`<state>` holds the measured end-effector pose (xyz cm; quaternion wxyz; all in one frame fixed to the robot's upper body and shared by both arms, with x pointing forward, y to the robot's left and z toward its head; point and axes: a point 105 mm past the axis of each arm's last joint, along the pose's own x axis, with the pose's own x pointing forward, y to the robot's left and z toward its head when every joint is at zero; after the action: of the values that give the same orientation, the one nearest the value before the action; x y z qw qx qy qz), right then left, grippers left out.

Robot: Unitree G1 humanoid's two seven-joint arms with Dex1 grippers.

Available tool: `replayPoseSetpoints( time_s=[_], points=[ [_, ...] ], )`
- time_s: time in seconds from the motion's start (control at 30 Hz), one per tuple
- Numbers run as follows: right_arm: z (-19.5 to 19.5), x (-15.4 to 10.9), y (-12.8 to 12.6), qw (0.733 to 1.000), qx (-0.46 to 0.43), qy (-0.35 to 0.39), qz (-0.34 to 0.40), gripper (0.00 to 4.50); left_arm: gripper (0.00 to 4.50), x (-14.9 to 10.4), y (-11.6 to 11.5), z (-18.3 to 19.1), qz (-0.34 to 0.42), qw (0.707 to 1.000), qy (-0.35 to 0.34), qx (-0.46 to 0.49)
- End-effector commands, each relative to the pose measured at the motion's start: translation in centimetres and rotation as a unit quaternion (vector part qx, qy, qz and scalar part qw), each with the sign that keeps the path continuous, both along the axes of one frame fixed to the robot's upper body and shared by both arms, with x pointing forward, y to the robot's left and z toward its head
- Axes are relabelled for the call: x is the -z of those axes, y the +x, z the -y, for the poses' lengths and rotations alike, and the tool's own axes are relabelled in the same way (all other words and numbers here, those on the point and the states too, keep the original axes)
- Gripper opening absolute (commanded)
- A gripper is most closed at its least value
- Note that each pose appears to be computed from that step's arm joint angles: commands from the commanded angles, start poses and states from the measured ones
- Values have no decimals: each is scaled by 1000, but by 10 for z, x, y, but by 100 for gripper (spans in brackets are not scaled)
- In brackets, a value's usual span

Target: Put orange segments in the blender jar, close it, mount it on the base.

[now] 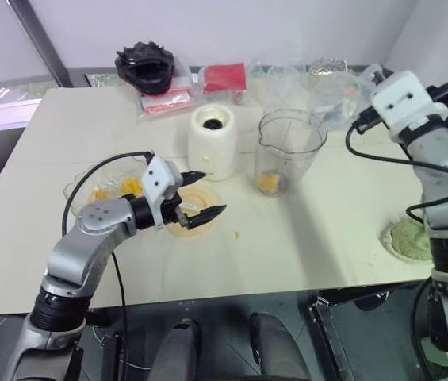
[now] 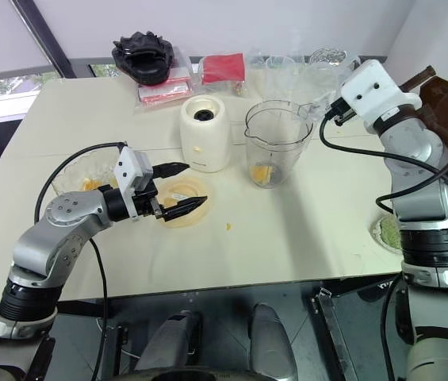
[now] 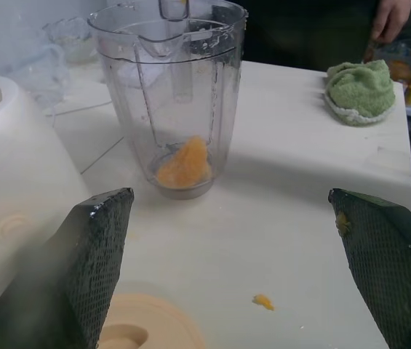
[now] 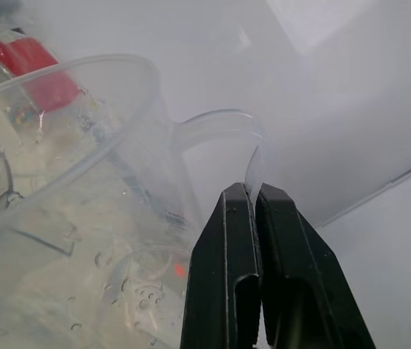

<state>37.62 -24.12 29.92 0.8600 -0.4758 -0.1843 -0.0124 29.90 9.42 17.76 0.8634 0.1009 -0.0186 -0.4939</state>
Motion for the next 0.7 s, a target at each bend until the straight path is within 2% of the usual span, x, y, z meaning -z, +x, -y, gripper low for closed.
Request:
replayPoseSetpoints(
  time_s=[0.03,0.27,0.43,0.53,0.7],
  points=[
    [-1,-25,-9,998,0,-31,46,4,450,-8,-2,1,22,1000,1,5],
    [-5,-23,-8,996,-5,-79,50,4,450,-7,-2,2,24,1000,3,6],
    [-5,-22,-8,995,-6,-85,52,4,450,-6,-2,3,24,1000,3,7],
    [-3,-23,-7,996,-3,-71,52,4,450,-6,-1,3,24,1000,4,7],
    [14,-18,-5,998,16,40,35,4,450,-6,-1,3,25,1000,6,7]
  ],
)
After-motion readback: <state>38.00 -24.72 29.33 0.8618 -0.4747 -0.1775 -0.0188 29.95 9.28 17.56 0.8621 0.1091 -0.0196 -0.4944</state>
